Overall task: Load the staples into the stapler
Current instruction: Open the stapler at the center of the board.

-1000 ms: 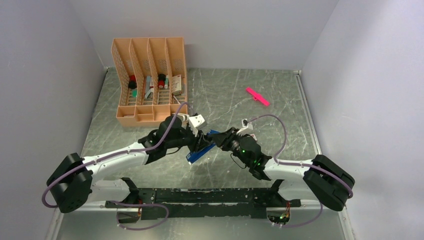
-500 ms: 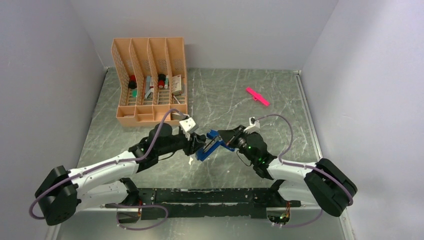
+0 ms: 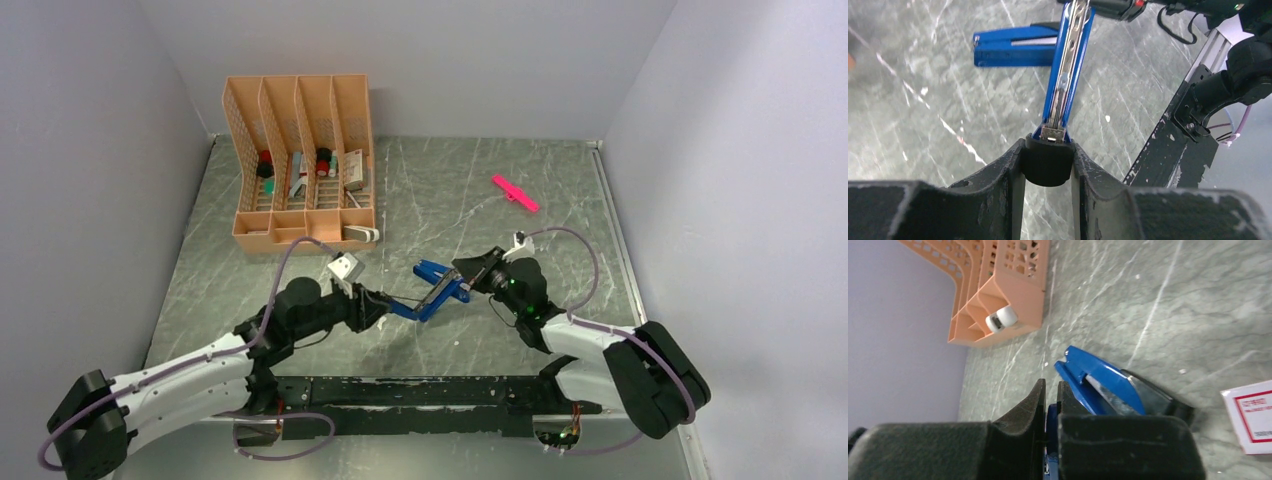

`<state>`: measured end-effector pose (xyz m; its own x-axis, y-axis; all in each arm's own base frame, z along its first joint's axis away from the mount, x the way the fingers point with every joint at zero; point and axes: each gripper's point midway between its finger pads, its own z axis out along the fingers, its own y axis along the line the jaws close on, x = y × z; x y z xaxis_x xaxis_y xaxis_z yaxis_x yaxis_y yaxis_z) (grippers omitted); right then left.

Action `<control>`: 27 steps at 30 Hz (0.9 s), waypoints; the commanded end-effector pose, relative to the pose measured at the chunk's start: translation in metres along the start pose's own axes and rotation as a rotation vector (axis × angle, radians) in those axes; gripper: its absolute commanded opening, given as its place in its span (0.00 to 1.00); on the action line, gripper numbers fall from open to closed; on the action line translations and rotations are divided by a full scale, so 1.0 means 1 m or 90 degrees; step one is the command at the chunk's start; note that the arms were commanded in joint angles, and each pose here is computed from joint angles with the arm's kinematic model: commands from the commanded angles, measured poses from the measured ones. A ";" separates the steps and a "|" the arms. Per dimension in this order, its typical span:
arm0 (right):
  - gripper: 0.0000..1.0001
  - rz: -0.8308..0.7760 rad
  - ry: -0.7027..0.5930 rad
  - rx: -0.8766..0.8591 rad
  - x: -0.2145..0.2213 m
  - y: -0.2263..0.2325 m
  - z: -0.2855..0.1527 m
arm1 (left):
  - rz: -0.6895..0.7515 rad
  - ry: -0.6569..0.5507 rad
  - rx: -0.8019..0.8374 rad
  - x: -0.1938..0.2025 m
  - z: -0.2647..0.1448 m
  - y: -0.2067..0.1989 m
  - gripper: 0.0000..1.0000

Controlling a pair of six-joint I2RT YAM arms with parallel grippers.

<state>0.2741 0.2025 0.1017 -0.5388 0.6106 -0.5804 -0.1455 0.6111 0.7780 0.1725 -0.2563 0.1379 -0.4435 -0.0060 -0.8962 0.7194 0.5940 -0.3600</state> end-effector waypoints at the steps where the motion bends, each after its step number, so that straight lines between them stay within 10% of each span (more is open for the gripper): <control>1: 0.00 -0.021 -0.076 0.054 -0.036 -0.025 0.000 | -0.134 -0.039 -0.109 0.016 -0.010 0.032 0.11; 27: 0.00 -0.013 -0.077 0.064 -0.041 -0.041 -0.001 | -0.195 -0.004 -0.237 0.058 -0.024 0.069 0.49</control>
<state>0.2893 0.1697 0.0911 -0.5112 0.6489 -0.5635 -0.0677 0.6232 0.7791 0.1701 -0.2166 0.0729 -0.6302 -0.1843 -0.7543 0.4107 0.7453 -0.5252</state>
